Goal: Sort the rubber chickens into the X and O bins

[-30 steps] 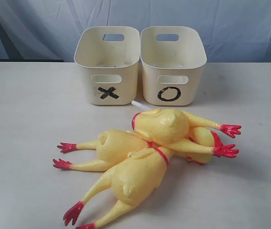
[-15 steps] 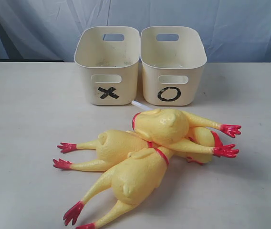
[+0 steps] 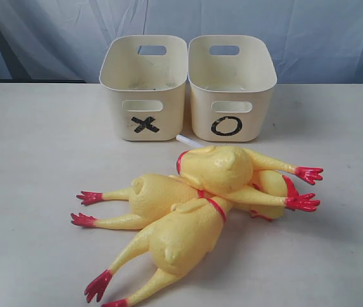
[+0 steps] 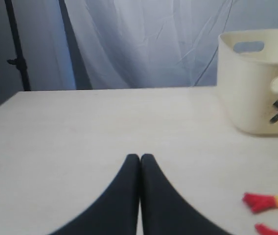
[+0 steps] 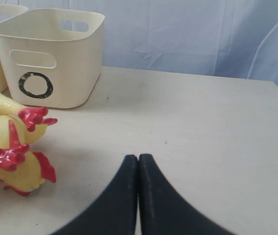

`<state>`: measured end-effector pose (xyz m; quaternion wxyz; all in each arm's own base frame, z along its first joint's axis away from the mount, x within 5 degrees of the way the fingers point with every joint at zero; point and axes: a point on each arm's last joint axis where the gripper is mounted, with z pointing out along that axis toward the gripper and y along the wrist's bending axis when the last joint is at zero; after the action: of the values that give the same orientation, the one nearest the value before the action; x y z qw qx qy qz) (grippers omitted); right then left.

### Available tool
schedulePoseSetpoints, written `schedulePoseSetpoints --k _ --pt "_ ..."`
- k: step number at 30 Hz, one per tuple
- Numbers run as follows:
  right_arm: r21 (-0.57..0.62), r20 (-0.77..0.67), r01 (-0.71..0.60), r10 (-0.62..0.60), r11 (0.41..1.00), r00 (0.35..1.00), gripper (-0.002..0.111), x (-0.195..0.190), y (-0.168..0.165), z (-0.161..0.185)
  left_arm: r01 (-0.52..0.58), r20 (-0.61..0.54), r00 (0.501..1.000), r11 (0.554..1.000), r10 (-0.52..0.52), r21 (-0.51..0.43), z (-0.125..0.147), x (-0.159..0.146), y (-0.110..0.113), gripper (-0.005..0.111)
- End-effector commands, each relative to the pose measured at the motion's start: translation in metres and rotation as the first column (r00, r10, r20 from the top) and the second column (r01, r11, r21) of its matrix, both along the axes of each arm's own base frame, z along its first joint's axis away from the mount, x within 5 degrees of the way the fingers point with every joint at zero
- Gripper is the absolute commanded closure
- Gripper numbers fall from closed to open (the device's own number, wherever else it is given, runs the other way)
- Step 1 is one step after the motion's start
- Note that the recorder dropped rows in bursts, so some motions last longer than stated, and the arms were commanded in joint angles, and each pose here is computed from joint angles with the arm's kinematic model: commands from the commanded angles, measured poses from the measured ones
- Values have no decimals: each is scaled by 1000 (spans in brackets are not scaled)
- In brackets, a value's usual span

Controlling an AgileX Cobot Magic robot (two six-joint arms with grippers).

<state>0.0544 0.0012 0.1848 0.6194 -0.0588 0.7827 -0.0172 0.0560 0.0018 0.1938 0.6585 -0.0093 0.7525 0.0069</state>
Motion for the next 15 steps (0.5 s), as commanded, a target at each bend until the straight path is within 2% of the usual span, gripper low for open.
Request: schedulePoseSetpoints --k 1,5,8,12,15 --pt "1 12 4 -4 1000 1000 107 0 0 0 42 151 988 927 16 -372 13 0 -3 107" --pt "1 12 4 -4 1000 1000 107 0 0 0 68 270 958 847 91 -527 25 -1 2 107" --pt "1 12 4 -4 1000 1000 107 0 0 0 82 334 930 797 155 -599 32 -2 6 107" --pt "1 12 4 -4 1000 1000 107 0 0 0 92 385 901 779 201 -621 37 -4 10 107" --pt "1 12 4 -4 1000 1000 107 0 0 0 85 332 930 785 160 -614 32 -2 7 107"
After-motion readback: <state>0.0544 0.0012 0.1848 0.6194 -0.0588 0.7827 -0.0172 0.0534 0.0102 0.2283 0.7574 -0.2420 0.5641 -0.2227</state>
